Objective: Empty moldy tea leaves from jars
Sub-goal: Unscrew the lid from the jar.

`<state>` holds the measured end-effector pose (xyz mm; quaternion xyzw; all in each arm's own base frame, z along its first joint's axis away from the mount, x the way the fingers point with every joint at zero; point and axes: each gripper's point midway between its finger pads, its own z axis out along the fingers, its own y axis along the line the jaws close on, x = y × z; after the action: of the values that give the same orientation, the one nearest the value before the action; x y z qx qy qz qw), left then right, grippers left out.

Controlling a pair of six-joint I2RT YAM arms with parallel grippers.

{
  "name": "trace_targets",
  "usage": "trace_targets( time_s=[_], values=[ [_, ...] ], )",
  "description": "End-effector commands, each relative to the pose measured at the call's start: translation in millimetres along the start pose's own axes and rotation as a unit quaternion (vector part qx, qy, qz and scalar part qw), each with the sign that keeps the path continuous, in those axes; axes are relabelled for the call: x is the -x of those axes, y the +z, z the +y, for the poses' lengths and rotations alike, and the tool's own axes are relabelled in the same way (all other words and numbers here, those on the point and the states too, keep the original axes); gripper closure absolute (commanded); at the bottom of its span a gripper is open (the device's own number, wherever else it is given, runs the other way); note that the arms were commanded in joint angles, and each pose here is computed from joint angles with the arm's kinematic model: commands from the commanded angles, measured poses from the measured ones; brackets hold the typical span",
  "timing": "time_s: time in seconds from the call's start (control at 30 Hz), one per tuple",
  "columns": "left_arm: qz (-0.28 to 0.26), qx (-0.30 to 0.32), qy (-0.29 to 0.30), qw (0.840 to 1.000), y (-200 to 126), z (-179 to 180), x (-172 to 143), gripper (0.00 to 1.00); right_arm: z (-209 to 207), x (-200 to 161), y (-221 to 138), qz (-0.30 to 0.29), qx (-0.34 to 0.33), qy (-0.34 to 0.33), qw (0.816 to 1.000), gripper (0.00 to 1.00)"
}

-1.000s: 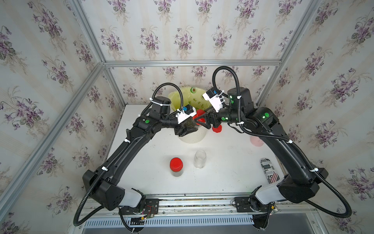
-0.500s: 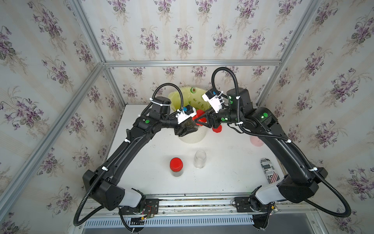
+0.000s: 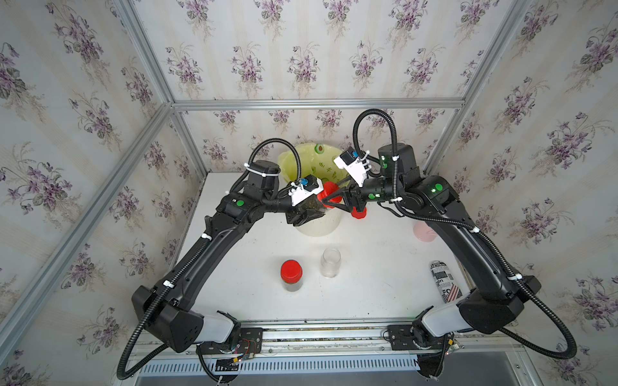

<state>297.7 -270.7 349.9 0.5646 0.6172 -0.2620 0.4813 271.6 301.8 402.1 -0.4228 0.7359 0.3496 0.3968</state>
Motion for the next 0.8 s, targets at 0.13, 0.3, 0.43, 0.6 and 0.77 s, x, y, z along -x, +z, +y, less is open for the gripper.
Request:
trace_targets(
  time_s=[0.13,0.3,0.43,0.6,0.77],
  values=[
    [-0.040,-0.041,0.010,0.998,-5.6,-14.3,17.6,0.27,4.6,6.3,-4.6,-0.007,0.010,-0.116,0.993,0.61],
    [-0.040,-0.047,0.010,0.998,-5.8,-15.5,18.4,0.27,11.6,2.6,-6.3,0.001,0.029,-0.165,0.986,0.59],
    [-0.042,-0.049,0.011,0.998,-6.2,-15.8,19.7,0.27,21.1,-4.7,-7.5,0.016,0.061,-0.203,0.977,0.54],
    [-0.038,-0.049,0.011,0.998,-5.5,-15.5,17.9,0.27,20.3,-7.7,-5.8,0.029,0.067,-0.222,0.972,0.49],
    [-0.034,-0.044,0.012,0.998,-5.6,-13.9,17.0,0.27,21.0,-3.7,-5.1,0.025,0.071,-0.223,0.972,0.33]
  ],
)
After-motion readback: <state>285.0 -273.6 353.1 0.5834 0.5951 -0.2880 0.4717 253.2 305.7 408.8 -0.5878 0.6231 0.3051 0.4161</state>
